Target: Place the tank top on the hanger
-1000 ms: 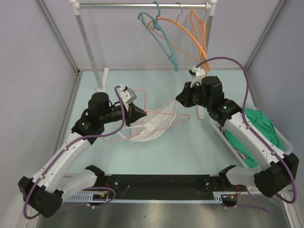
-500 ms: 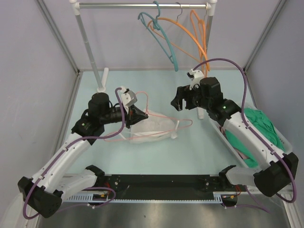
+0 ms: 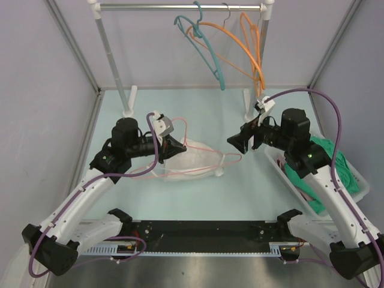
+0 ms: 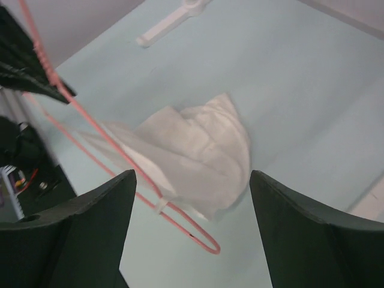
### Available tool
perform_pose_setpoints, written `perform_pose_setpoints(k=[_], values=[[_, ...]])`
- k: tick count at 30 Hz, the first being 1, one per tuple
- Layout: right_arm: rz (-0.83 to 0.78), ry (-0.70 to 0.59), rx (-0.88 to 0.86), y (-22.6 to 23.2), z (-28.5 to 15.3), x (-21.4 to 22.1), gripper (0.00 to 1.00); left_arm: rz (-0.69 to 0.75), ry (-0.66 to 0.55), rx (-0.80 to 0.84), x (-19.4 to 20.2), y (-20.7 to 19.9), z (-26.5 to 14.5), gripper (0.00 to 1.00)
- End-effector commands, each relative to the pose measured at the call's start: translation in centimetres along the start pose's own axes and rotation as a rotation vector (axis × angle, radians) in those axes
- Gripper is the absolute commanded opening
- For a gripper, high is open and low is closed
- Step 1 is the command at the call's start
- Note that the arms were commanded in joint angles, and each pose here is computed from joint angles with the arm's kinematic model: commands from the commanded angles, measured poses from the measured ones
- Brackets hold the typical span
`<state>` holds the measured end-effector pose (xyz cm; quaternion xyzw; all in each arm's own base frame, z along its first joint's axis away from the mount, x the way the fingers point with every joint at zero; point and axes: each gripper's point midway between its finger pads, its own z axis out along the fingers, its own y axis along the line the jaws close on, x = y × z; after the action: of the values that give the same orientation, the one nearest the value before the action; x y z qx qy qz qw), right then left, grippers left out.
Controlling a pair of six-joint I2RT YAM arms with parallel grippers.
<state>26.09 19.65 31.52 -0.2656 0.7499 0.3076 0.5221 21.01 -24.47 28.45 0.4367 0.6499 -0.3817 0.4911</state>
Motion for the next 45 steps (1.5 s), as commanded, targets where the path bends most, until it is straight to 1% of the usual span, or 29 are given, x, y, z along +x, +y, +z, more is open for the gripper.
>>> perform_pose_setpoints(k=[1,3,4,6,14,17,18,20,21,23,24,25,26,27,29,30,32,33,34,36,38,41,42,43,44,45], values=[[-0.118,-0.038,-0.327,5.8,-0.8,0.1,0.78,0.079,-0.043,0.083,-1.1,-1.8,-0.5,0.00],[-0.135,-0.023,-0.374,6.7,-0.6,0.6,0.74,0.082,-0.049,0.151,-1.1,-2.9,-0.5,0.00],[-0.130,0.008,-0.412,7.5,-0.4,1.3,0.72,0.083,-0.052,0.173,-1.1,-3.3,-0.6,0.00],[-0.145,0.025,-0.454,8.4,-0.2,1.6,0.70,0.083,-0.057,0.209,-1.2,-3.9,-0.6,0.00],[-0.167,0.109,-0.573,11.8,1.4,3.8,0.65,0.068,-0.054,0.263,-1.1,-4.7,-0.6,0.00],[-0.169,0.132,-0.615,12.8,1.8,4.4,0.60,0.066,-0.052,0.262,-1.1,-4.7,-0.6,0.00],[-0.171,0.137,-0.626,13.0,1.8,4.4,0.55,0.067,-0.053,0.263,-1.1,-4.7,-0.6,0.00],[-0.166,0.165,-0.638,13.3,2.1,5.1,0.49,0.069,-0.054,0.263,-1.2,-4.7,-0.6,0.00],[-0.164,0.173,-0.644,13.4,2.2,5.3,0.39,0.067,-0.053,0.263,-1.1,-4.7,-0.6,0.00],[-0.163,0.183,-0.648,13.6,2.1,5.4,0.24,0.065,-0.051,0.255,-1.1,-4.6,-0.6,0.00],[-0.164,0.184,-0.638,13.5,2.2,5.5,0.10,0.065,-0.052,0.251,-1.2,-4.5,-0.6,0.00],[-0.168,0.180,-0.632,13.5,2.2,5.6,0.04,0.059,-0.050,0.245,-1.2,-4.4,-0.5,0.00],[-0.171,0.176,-0.626,13.5,2.2,5.5,0.00,0.056,-0.046,0.224,-1.1,-4.1,-0.5,0.03],[-0.179,0.162,-0.617,13.5,2.0,5.3,0.00,0.052,-0.045,0.213,-1.2,-3.9,-0.5,0.16],[-0.179,0.147,-0.600,13.4,2.0,5.1,0.00,0.040,-0.038,0.174,-1.2,-3.3,-0.4,0.30],[-0.183,0.138,-0.572,13.1,2.1,4.9,0.00,0.038,-0.038,0.162,-1.2,-3.1,-0.3,0.52],[-0.191,0.113,-0.538,12.8,1.9,4.5,0.00,0.026,-0.033,0.130,-1.2,-2.6,-0.3,0.73],[-0.187,0.111,-0.505,12.4,1.9,4.3,0.00,0.025,-0.031,0.096,-1.3,-2.0,-0.3,0.85],[-0.189,0.108,-0.491,12.2,1.8,4.2,0.00,0.026,-0.033,0.080,-1.4,-1.8,-0.4,0.92],[-0.185,0.113,-0.445,11.6,1.9,4.3,0.00,0.024,-0.023,0.034,-1.3,-1.1,-0.5,1.00],[-0.179,0.126,-0.413,11.1,1.9,4.5,0.00,0.026,-0.013,0.010,-1.3,-0.8,-0.7,0.99],[-0.167,0.131,-0.309,9.5,2.4,4.3,0.00,0.013,0.004,-0.095,-1.4,0.5,-1.5,1.00],[-0.164,0.134,-0.288,9.2,2.6,4.3,0.00,-0.007,0.002,-0.139,-1.6,0.9,-1.9,0.99],[-0.157,0.136,-0.266,8.8,2.7,4.2,0.00,-0.019,0.013,-0.228,-1.5,2.2,-2.5,0.99],[-0.156,0.144,-0.246,8.4,2.9,4.4,0.00,-0.011,-0.009,-0.268,-2.1,2.3,-3.3,0.99],[-0.154,0.141,-0.232,8.2,3.1,4.2,0.00,-0.032,-0.023,-0.304,-2.2,2.5,-3.8,0.99]])
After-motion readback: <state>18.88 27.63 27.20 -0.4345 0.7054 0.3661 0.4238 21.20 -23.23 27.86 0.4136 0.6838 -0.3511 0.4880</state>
